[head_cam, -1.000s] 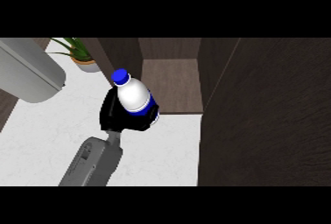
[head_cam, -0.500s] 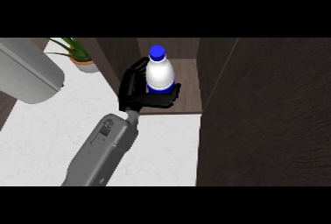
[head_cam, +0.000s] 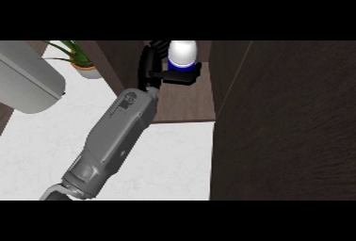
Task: Pick up the bottled water, place it into the cabinet and close the cabinet
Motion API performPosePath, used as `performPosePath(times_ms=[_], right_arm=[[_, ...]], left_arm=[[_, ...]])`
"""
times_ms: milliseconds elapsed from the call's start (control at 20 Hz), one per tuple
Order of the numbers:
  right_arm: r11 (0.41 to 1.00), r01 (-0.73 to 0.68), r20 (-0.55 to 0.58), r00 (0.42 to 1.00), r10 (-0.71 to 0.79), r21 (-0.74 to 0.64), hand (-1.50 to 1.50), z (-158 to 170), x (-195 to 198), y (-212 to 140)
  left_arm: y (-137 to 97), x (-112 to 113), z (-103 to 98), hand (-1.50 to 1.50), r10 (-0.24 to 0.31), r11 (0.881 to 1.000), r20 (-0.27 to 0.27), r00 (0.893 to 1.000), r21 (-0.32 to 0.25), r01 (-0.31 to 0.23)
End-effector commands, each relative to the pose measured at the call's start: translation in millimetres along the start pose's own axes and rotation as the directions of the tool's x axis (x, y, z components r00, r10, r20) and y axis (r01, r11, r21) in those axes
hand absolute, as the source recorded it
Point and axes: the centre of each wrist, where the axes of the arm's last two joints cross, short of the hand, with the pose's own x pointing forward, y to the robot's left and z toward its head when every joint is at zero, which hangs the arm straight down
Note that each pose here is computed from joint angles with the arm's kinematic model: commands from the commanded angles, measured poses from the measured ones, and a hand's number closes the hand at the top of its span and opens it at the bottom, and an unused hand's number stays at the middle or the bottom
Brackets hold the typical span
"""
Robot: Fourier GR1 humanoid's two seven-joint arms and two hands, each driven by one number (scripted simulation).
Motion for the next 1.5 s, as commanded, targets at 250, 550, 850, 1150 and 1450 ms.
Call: performPosePath(times_ms=[250,550,850,1150,1450], right_arm=[[1.000,-0.005,0.008,1.000,0.005,0.029,-1.50,-1.8,6.6,0.4],[1.000,0.015,0.009,1.000,-0.015,0.015,-1.50,6.9,7.9,-0.7],[1.000,0.005,-0.001,1.000,-0.005,0.009,-1.50,-3.0,2.0,-3.6],[1.000,0.006,0.019,1.000,-0.007,0.027,-1.50,-3.6,-2.9,-4.7],[1.000,0.016,-0.007,1.000,-0.016,0.012,-1.50,-3.5,-12.7,-1.6]], left_arm=[[21.8,-9.5,-26.3,1.50,-0.163,0.984,-0.041,0.986,0.061,0.165],[17.1,-30.3,-16.9,1.50,-0.234,0.965,-0.030,0.972,0.113,0.236],[27.4,-39.0,-16.8,1.50,-0.402,0.900,-0.046,0.914,0.163,0.404],[55.1,-50.7,-13.3,-1.50,-0.480,0.846,-0.070,0.875,0.228,0.482],[52.4,-56.5,-9.0,-1.50,-0.501,0.831,-0.086,0.861,0.231,0.506]])
